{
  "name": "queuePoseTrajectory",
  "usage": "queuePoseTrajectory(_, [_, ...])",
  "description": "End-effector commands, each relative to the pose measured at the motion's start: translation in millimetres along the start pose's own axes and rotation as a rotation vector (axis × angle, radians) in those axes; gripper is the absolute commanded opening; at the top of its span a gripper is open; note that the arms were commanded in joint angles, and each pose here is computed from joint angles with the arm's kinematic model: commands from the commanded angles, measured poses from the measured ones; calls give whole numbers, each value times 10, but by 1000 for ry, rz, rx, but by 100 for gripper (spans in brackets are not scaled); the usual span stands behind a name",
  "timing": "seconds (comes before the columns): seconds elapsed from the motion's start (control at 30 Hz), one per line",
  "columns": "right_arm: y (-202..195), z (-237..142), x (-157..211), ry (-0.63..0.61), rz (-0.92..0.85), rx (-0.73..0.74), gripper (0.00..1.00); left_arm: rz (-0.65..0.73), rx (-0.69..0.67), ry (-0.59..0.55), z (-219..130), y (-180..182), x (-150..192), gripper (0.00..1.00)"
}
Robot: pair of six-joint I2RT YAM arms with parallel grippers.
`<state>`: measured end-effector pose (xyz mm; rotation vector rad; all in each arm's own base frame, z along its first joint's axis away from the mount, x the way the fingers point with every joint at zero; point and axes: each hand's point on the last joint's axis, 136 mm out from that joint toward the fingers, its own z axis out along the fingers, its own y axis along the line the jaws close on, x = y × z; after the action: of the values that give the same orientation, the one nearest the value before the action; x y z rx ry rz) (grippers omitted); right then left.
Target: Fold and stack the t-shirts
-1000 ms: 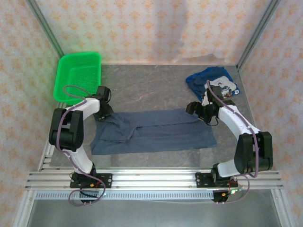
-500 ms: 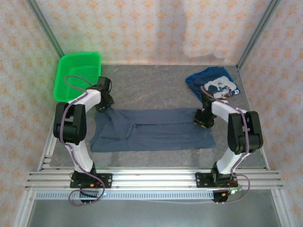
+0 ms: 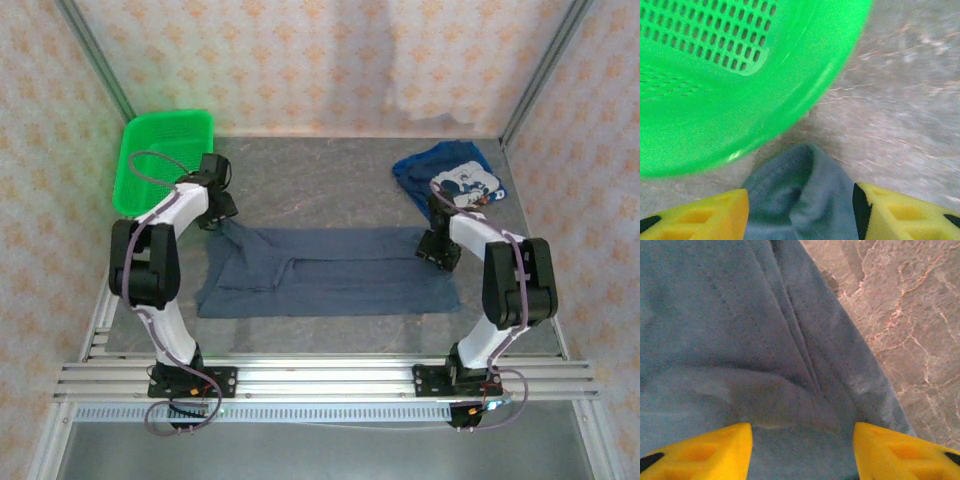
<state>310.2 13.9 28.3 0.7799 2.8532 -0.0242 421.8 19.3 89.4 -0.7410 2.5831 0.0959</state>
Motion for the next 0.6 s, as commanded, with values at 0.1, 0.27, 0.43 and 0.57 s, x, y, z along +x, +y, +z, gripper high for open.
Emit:
queuePoseTrajectory(0.1, [175, -311, 20, -34, -25, -157, 68, -30, 86, 52, -691, 180, 456, 61])
queuePoseTrajectory(0.27, [429, -509, 144, -29, -129, -341, 83, -99, 156, 228, -750, 366, 1235, 60])
queuePoseTrajectory(0.43, [566, -716, 191, -77, -184, -471, 88, -150, 174, 334, -644, 517, 1776, 55])
queuePoseTrajectory(0.57, [613, -779, 199, -83, -205, -506, 89, -168, 143, 390, -542, 609, 2010, 51])
